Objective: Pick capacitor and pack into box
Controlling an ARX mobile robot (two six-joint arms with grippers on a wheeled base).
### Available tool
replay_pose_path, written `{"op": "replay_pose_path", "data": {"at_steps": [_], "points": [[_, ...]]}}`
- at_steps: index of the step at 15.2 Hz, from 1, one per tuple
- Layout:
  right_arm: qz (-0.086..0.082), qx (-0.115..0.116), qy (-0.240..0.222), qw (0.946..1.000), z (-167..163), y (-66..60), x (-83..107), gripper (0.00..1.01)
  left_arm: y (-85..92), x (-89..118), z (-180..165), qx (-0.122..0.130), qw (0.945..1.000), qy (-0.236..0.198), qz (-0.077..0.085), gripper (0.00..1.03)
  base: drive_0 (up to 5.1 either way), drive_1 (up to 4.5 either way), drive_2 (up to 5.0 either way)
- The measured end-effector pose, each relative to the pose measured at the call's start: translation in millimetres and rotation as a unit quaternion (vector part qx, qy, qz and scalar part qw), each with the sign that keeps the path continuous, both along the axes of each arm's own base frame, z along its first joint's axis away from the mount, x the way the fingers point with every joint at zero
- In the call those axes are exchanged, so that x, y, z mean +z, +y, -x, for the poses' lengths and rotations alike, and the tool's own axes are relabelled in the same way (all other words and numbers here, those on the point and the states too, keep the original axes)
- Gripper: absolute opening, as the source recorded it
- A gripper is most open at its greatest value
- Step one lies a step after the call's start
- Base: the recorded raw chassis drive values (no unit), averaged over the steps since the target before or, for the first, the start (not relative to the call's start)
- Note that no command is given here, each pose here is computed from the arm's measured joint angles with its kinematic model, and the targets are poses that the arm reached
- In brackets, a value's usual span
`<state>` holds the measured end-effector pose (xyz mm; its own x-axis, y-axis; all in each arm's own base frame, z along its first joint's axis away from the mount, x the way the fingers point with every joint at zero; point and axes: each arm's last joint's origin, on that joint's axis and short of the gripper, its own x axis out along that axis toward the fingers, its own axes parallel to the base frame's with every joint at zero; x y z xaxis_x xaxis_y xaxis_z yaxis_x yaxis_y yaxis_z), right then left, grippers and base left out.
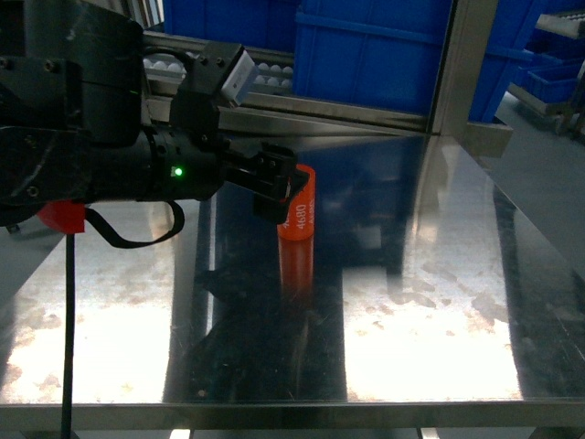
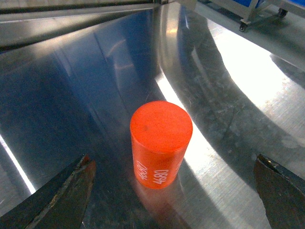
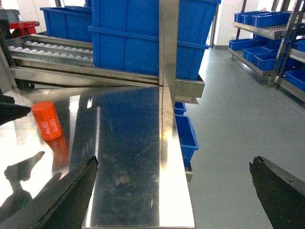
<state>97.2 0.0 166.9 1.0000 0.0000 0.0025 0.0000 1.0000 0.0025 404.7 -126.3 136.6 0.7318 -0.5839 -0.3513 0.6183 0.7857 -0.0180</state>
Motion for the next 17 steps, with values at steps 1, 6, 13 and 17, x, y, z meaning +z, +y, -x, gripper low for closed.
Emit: {"op": "replay_pose_path", "data": {"at_steps": [1, 6, 13, 17], "points": [[0.000, 0.000, 0.000, 1.0000, 0, 0.0, 0.0, 0.98, -2.7, -8, -7, 0.002, 1.0000, 0.009, -0.001, 0.98, 0.0, 0.00, 0.0], [0.000, 0.000, 0.000, 1.0000, 0, 0.0, 0.0, 0.98, -16.6, -49, -36, 0.008, 0.9988, 0.048, 0.007, 0.98, 0.0, 0.00, 0.0], [0.000, 0.000, 0.000, 1.0000, 0, 0.0, 0.0, 0.98, -26.7, -65, -56, 0.018, 0.9983, 0.054, 0.006, 0.96, 0.0, 0.00, 0.0], [0.000, 0.000, 0.000, 1.0000, 0, 0.0, 0.0, 0.98, -28.8, -63, -58, 0.023, 0.9983, 0.052, 0.007, 0.49, 0.0, 0.00, 0.0]]}}
